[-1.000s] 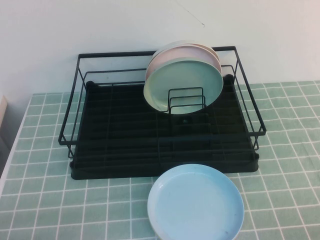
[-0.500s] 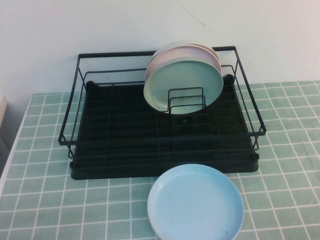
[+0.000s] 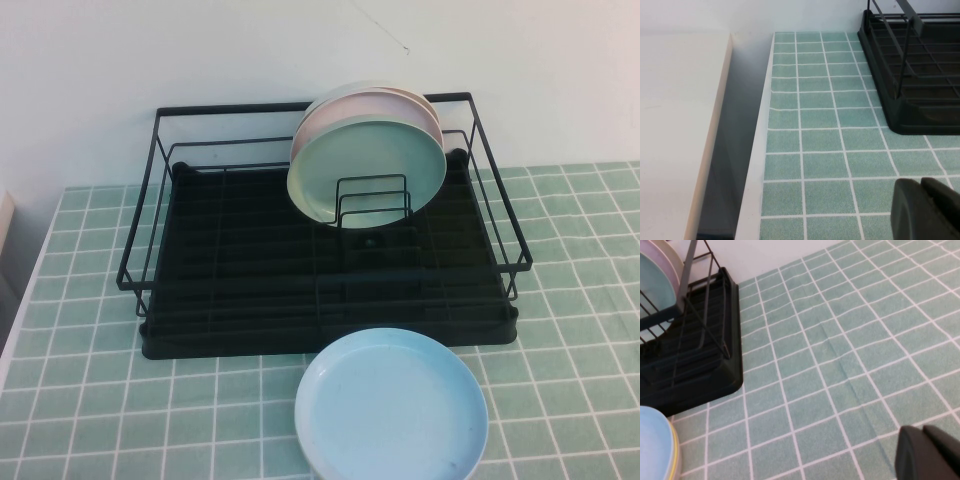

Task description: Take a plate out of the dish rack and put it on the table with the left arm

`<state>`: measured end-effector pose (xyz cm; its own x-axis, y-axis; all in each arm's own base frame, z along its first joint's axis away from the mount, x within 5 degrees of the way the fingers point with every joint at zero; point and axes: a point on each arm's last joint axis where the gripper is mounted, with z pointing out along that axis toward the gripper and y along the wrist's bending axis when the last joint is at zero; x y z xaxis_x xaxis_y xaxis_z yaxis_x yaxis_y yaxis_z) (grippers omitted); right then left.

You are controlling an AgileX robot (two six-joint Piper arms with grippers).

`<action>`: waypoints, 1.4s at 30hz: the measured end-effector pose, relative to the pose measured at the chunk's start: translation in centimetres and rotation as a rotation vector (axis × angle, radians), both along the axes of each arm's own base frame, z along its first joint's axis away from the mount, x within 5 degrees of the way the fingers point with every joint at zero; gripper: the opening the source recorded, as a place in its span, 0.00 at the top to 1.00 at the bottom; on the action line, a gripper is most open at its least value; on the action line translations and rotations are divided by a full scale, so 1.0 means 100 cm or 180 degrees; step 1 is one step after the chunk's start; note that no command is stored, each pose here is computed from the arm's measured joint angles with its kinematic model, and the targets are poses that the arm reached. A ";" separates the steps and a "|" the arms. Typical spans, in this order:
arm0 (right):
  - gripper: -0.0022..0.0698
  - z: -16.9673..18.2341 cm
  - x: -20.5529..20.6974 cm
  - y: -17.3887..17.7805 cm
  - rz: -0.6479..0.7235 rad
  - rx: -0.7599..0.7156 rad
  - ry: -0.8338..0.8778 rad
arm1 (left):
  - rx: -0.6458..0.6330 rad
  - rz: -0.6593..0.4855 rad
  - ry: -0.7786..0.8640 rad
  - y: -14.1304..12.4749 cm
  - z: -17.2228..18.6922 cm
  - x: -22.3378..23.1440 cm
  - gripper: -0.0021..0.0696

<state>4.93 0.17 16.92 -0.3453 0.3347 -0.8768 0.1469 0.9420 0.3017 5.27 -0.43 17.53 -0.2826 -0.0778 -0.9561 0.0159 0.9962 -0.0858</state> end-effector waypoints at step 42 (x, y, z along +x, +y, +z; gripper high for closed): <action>0.97 0.000 0.000 0.000 0.0000 0.0000 0.0000 | -0.1570 0.0056 -0.1738 0.002 0.192 -0.006 0.98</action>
<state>4.93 0.17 16.92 -0.3453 0.3347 -0.8768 0.1469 0.9420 0.3017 4.69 -0.27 36.72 0.2291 -0.5355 -0.8129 0.1688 0.8443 -0.5086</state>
